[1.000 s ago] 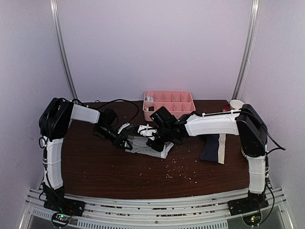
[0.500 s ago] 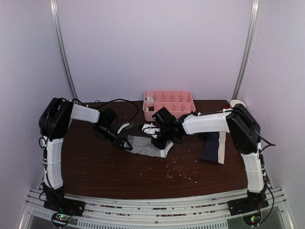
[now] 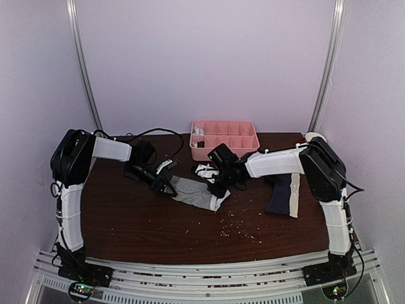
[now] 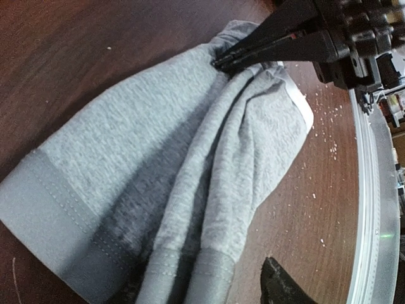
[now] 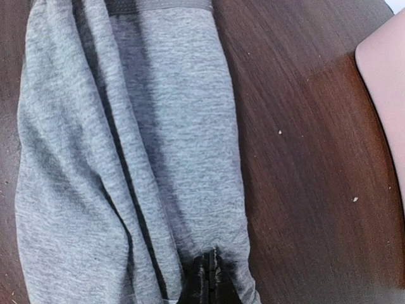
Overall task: Roll the underwear
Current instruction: Fold the underwear at the center of the board.
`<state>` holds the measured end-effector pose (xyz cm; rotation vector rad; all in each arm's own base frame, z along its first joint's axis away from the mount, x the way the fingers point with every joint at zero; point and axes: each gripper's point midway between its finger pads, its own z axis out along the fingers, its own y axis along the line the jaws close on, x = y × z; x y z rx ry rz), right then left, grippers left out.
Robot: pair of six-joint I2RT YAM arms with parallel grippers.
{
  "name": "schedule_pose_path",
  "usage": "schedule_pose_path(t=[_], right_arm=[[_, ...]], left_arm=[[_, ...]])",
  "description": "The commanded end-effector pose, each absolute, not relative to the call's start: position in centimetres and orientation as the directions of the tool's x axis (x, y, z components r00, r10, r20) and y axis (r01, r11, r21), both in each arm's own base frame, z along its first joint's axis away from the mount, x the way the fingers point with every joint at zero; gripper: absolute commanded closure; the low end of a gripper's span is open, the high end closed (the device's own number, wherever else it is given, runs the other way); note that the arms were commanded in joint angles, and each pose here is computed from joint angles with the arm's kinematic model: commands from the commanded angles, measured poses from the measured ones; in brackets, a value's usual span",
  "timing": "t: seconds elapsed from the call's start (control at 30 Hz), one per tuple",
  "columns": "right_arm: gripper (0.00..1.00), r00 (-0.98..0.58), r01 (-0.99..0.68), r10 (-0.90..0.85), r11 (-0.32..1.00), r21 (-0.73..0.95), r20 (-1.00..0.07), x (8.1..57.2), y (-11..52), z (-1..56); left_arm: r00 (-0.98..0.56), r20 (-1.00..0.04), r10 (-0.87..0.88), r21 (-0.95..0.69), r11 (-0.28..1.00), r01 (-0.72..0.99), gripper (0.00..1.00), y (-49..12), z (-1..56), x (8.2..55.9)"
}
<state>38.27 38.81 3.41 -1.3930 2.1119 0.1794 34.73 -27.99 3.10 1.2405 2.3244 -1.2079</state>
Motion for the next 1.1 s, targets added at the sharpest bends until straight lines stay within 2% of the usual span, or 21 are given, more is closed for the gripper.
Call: schedule_pose_path(t=[0.0,0.1,0.23,0.5,0.6,0.7,0.77,0.93,1.07], right_arm=[[1.00,-0.298,-0.864,-0.793,0.461,-0.203,-0.531,38.5,38.4,2.4],[1.00,-0.295,-0.869,-0.795,0.454,-0.198,-0.530,38.4,38.4,2.4],[1.00,-0.286,-0.869,-0.777,0.457,-0.189,-0.561,38.4,38.8,4.0],[0.70,-0.215,-0.848,-0.689,0.483,-0.218,-0.692,38.0,39.7,11.8],[0.66,-0.173,-0.854,-0.682,0.463,-0.237,-0.710,37.1,39.8,13.3],[0.65,-0.125,-0.878,-0.684,0.414,-0.241,-0.719,35.4,40.2,13.3],[0.60,-0.114,-0.887,-0.691,0.394,-0.240,-0.714,34.8,40.5,12.8],[0.56,-0.169,-0.919,-0.736,0.358,-0.165,-0.656,34.1,41.0,9.5],[0.55,-0.210,-0.914,-0.765,0.374,-0.155,-0.609,34.7,41.0,7.1]], left_arm=[[-0.602,-0.533,0.594,-0.447,0.407,0.797,0.41,-26.4,1.9,37.0],[-0.582,-0.557,0.592,-0.406,0.418,0.813,0.36,-26.3,2.5,37.6],[-0.575,-0.569,0.588,-0.392,0.421,0.818,0.41,-26.3,2.9,37.9],[-0.578,-0.558,0.595,-0.413,0.405,0.816,0.53,-26.4,2.3,37.5],[-0.585,-0.552,0.594,-0.428,0.400,0.811,0.58,-26.5,2.3,37.4],[-0.595,-0.547,0.590,-0.447,0.395,0.802,0.60,-26.7,2.3,37.3],[-0.598,-0.545,0.588,-0.458,0.389,0.799,0.63,-26.8,2.3,37.2],[-0.603,-0.543,0.584,-0.468,0.386,0.795,0.72,-26.8,2.3,37.0],[-0.604,-0.541,0.585,-0.472,0.384,0.794,0.74,-26.9,2.3,37.0]])
